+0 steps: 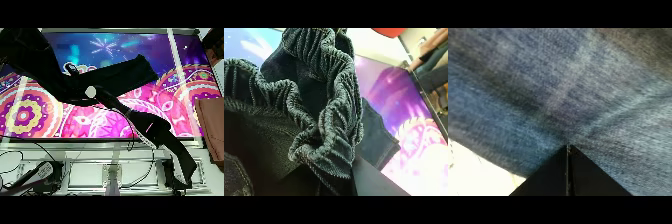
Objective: Fold the clothes and pants, and hang the long-sleeved shirts on hangers.
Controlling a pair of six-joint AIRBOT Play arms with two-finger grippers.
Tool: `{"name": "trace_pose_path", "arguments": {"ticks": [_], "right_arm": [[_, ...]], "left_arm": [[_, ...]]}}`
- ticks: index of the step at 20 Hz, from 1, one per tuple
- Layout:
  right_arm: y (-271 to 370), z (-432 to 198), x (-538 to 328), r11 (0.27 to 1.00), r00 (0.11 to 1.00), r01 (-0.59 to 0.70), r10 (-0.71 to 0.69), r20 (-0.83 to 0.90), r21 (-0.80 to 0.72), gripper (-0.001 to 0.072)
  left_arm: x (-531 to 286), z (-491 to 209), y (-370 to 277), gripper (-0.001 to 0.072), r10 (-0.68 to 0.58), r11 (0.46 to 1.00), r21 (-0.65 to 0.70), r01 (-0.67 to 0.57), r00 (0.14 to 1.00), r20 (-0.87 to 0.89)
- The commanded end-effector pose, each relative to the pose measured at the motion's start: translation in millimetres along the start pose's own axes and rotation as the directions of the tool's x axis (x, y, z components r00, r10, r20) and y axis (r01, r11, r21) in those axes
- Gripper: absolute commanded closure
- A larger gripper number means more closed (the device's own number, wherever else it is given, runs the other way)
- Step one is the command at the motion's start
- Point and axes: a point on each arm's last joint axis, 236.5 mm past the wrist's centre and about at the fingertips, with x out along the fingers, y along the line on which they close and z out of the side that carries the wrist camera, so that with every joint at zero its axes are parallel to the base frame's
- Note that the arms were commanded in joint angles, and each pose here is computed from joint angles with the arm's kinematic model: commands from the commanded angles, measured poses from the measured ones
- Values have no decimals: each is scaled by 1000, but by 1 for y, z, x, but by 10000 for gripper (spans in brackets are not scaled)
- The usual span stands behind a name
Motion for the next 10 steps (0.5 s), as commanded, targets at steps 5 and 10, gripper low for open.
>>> {"name": "trace_pose_path", "arguments": {"ticks": [5, 10], "right_arm": [[-84, 25, -107, 993, 973, 117, -120, -199, -27, 695], [-117, 68, -211, 979, 962, 198, -205, -182, -54, 694]], "left_arm": [[75, -59, 12, 644, -29, 991, -131, 7, 986, -167], [181, -105, -19, 644, -112, 969, -238, 68, 978, -175]]}}
